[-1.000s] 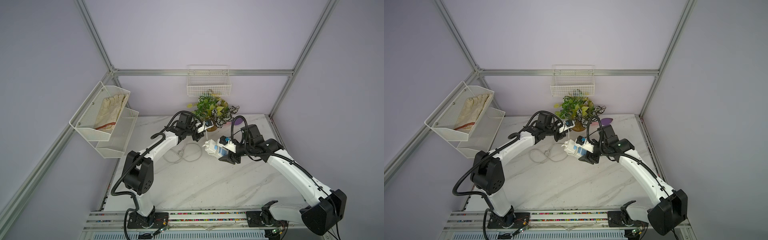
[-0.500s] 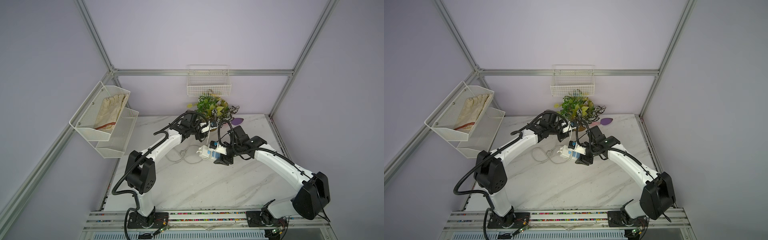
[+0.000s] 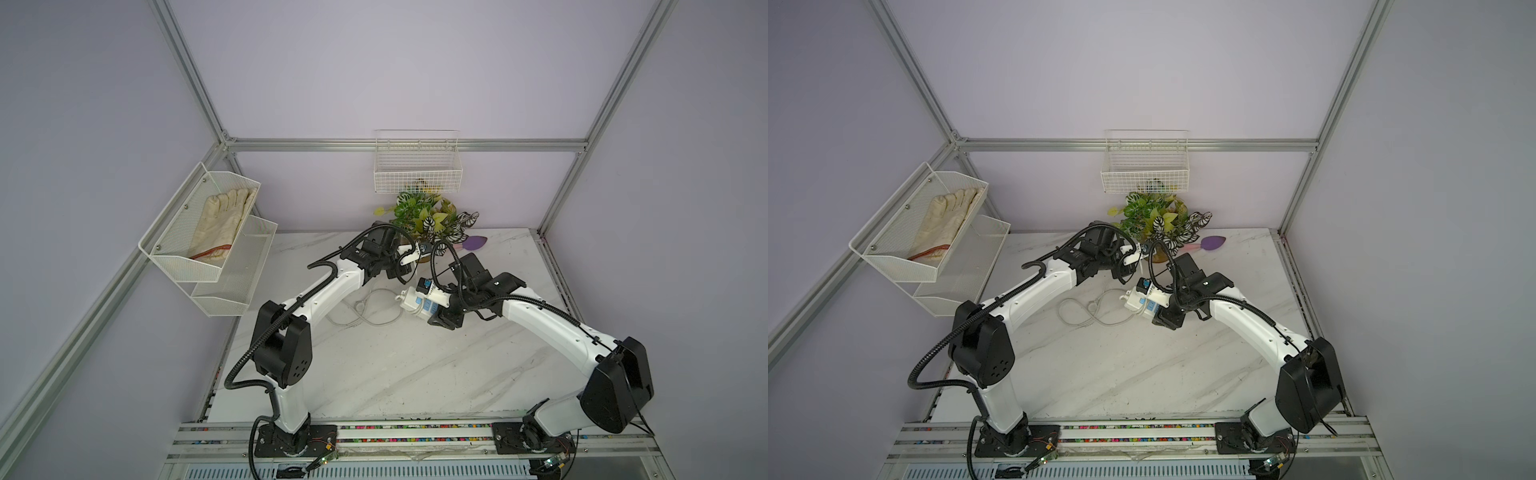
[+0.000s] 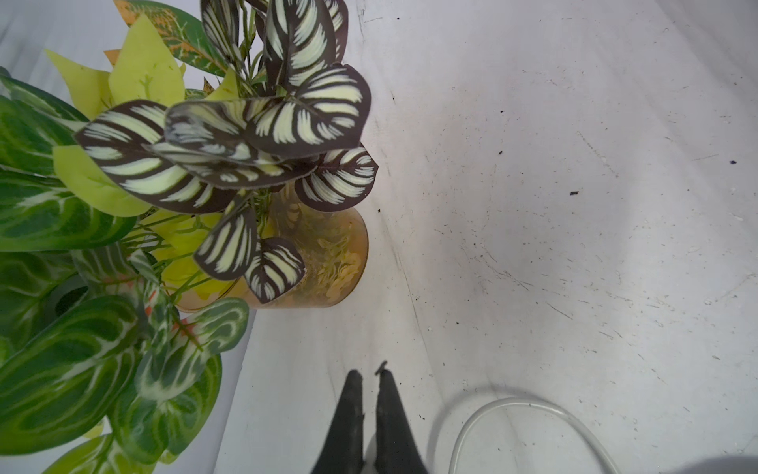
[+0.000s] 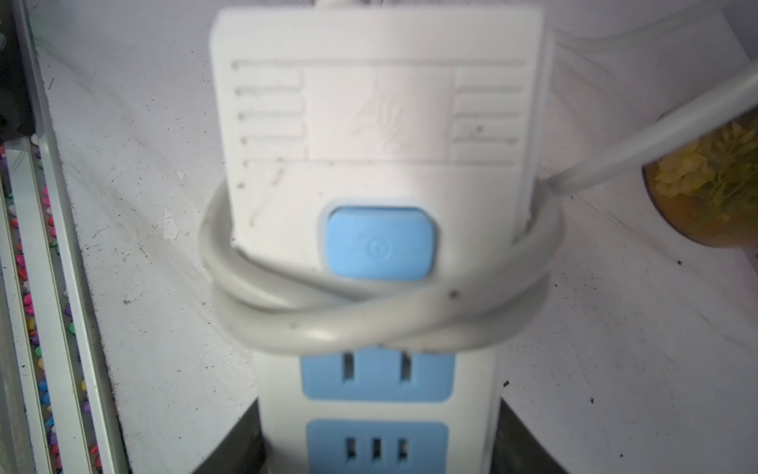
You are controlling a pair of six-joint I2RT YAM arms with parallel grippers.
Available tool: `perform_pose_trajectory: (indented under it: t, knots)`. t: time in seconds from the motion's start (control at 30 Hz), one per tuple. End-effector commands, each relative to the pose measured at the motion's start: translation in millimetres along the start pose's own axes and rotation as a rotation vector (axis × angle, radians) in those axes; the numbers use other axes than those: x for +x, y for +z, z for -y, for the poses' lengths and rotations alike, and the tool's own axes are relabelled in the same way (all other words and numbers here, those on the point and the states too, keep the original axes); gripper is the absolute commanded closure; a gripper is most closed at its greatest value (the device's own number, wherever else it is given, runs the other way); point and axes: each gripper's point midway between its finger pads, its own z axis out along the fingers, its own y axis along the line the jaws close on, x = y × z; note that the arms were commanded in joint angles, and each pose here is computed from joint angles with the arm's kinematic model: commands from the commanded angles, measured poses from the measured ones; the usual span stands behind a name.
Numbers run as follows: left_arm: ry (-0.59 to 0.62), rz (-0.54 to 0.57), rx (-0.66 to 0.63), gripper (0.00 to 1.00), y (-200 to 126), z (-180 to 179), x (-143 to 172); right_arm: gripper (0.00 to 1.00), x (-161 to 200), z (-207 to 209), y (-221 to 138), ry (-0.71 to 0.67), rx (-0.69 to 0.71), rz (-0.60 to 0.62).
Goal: Wrap the cord around the power strip
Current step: Wrap the power cord around the power strip.
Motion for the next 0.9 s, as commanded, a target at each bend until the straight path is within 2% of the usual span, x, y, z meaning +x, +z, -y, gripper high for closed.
perform_pose_trajectory:
  t: [0.0, 0.37, 0.6, 0.87]
  knots:
    - [0.052, 0.069, -0.192, 1.0, -55, -47, -33, 1.0, 10, -6, 4, 0.058, -0.02, -0.037]
    - [0.048, 0.107, -0.2, 1.0, -92, -38, -43, 1.0, 23, 20, 6, 0.165, 0.088, -0.079]
    - [0.045, 0.063, -0.181, 1.0, -103, -21, -40, 1.0, 17, 43, -3, 0.23, 0.169, -0.027]
    - [0.009, 0.094, -0.15, 1.0, -117, 0, -54, 1.0, 19, 70, -7, 0.347, 0.224, 0.002]
